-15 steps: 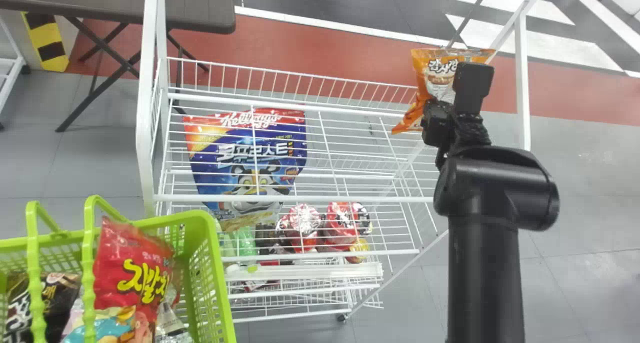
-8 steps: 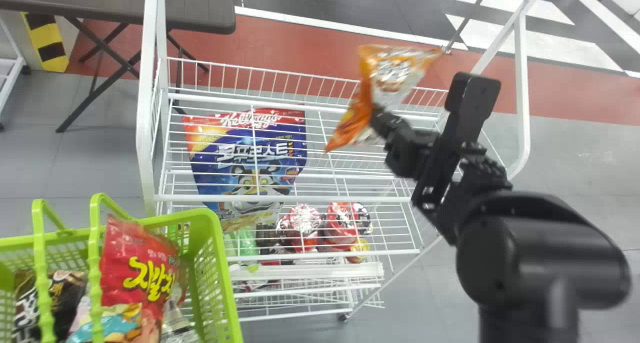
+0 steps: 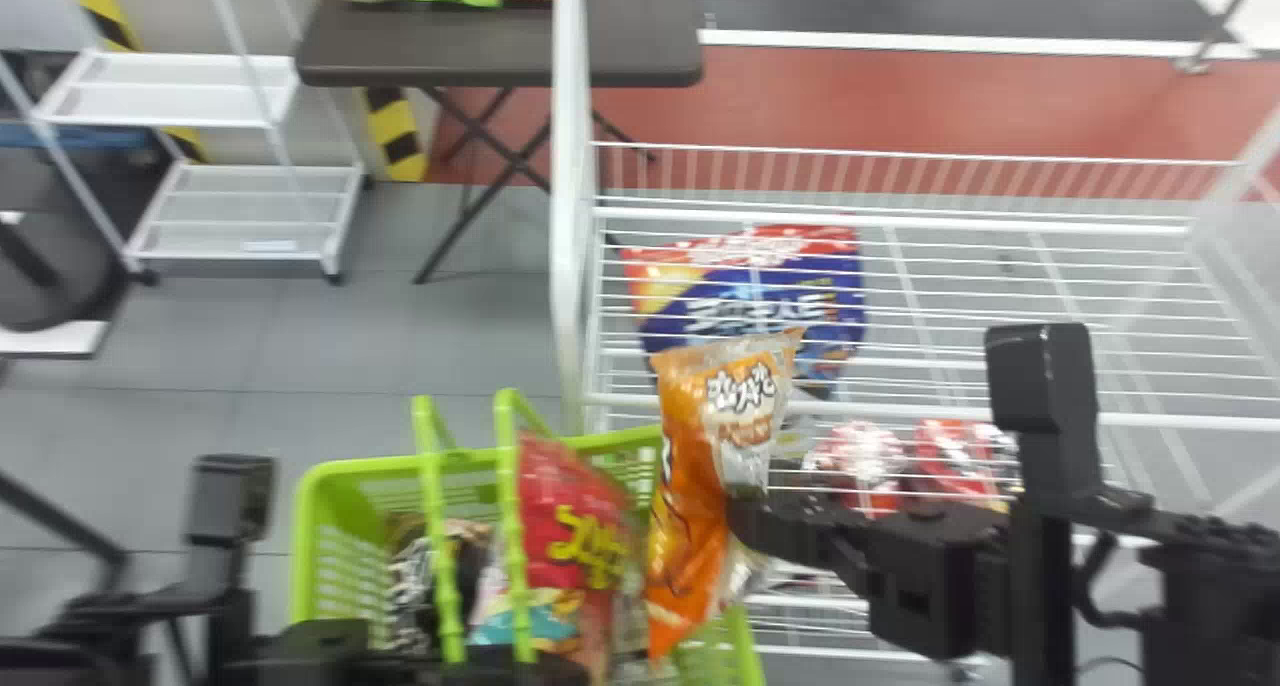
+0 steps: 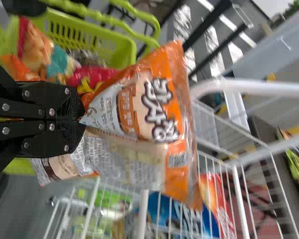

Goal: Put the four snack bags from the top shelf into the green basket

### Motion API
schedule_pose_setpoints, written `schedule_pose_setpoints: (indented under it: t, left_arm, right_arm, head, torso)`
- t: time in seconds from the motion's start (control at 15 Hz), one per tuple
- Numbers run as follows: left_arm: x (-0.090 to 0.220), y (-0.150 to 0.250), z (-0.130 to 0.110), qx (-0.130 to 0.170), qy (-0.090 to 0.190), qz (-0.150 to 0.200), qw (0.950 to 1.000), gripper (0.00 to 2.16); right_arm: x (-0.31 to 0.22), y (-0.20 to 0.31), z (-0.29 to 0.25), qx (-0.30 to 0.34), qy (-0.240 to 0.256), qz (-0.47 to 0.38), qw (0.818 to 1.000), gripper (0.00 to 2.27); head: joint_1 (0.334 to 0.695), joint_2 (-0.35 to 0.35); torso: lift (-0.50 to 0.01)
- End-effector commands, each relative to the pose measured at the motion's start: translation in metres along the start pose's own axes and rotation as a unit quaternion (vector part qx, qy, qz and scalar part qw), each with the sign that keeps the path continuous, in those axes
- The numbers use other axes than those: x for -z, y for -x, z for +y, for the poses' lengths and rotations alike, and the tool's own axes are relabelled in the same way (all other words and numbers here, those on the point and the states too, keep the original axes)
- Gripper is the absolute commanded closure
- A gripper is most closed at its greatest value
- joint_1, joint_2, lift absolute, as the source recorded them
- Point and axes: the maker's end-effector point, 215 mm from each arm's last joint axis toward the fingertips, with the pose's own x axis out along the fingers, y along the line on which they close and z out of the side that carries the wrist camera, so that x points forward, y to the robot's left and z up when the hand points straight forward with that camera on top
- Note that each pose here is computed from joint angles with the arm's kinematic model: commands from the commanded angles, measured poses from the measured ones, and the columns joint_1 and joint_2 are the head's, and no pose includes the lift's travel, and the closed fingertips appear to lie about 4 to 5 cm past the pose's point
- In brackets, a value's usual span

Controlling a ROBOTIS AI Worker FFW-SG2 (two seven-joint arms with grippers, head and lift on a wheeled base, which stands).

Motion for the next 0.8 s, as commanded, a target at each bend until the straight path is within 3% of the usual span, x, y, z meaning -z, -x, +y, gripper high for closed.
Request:
schedule_pose_setpoints:
  t: [0.0,0.27,0.4,0.53,0.6,0.67,0.73]
  left_arm:
    - [0.000,-0.003,-0.003,0.008,0.001,0.000,1.0000,2.15]
    - [0.002,-0.009,-0.007,0.016,0.003,0.003,0.9999,2.15]
    - [0.003,-0.012,-0.009,0.020,0.004,0.006,0.9998,2.15]
    - [0.003,-0.013,-0.010,0.022,0.003,0.007,0.9997,2.15]
    - [0.004,-0.013,-0.010,0.021,0.005,0.006,0.9997,2.15]
    - [0.003,-0.011,-0.010,0.019,0.005,0.005,0.9998,2.15]
    - [0.003,-0.009,-0.009,0.018,0.005,0.004,0.9998,2.15]
  right_arm:
    - [0.017,-0.019,0.025,-0.037,-0.004,0.030,0.999,2.26]
    - [0.079,-0.076,0.045,-0.088,-0.037,0.127,0.987,2.26]
    - [0.058,-0.114,0.050,-0.101,-0.028,0.076,0.992,2.26]
    - [0.060,-0.131,0.050,-0.106,-0.017,0.092,0.990,2.19]
    - [0.059,-0.133,0.046,-0.102,-0.013,0.094,0.990,1.68]
    - [0.061,-0.131,0.037,-0.090,-0.011,0.099,0.991,0.52]
    - [0.061,-0.121,0.026,-0.078,-0.010,0.104,0.991,0.00]
  head:
    - [0.695,0.128]
    - [0.695,0.259]
    - [0.695,0.316]
    - [0.695,0.350]
    - [0.695,0.350]
    - [0.695,0.350]
    - [0.695,0.350]
  torso:
    - [0.000]
    - [0.000]
    - [0.000]
    - [0.000]
    - [0.000]
    - [0.000]
    - [0.000]
